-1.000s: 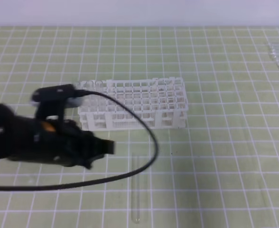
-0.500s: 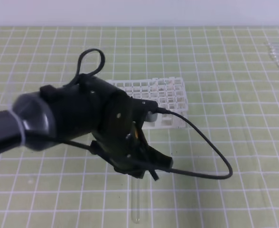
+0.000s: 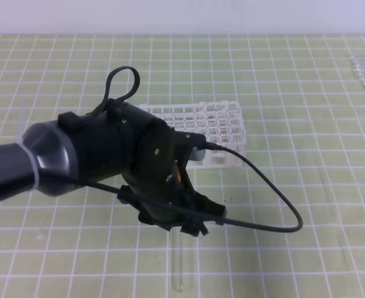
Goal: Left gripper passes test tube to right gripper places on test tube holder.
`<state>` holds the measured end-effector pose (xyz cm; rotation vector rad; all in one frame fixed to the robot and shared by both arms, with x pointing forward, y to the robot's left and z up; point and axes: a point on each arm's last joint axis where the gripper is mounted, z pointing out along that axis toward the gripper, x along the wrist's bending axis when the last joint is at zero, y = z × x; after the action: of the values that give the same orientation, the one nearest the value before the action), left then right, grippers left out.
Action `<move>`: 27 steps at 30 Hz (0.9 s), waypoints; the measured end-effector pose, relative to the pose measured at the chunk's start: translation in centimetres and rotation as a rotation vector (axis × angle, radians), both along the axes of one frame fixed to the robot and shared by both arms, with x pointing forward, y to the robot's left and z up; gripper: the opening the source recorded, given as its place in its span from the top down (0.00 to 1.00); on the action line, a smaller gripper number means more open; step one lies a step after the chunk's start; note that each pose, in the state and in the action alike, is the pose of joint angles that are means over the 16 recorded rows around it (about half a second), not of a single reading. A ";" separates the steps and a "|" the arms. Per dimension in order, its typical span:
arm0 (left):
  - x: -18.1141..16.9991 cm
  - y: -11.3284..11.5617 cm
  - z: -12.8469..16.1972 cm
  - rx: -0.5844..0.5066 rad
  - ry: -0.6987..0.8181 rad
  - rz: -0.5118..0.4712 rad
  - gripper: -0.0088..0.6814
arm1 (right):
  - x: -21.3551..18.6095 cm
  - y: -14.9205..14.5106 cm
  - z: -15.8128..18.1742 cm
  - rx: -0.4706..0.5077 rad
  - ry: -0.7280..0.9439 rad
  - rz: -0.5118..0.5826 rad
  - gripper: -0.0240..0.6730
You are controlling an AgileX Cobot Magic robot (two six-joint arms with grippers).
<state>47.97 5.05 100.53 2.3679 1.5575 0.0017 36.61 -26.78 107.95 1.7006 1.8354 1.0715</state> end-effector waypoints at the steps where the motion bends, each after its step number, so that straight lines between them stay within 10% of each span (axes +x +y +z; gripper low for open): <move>1: 0.0 0.0 0.0 -0.003 0.001 0.005 0.50 | 0.0 0.0 0.0 -0.001 -0.002 0.001 0.99; 27: 0.3 -1.0 -4.8 0.120 0.131 0.084 0.48 | 0.1 0.0 -0.1 -0.002 -0.021 0.000 0.99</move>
<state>48.26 4.08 95.70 2.4356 1.7629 -0.0431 36.76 -26.79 107.82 1.6816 1.8233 1.0828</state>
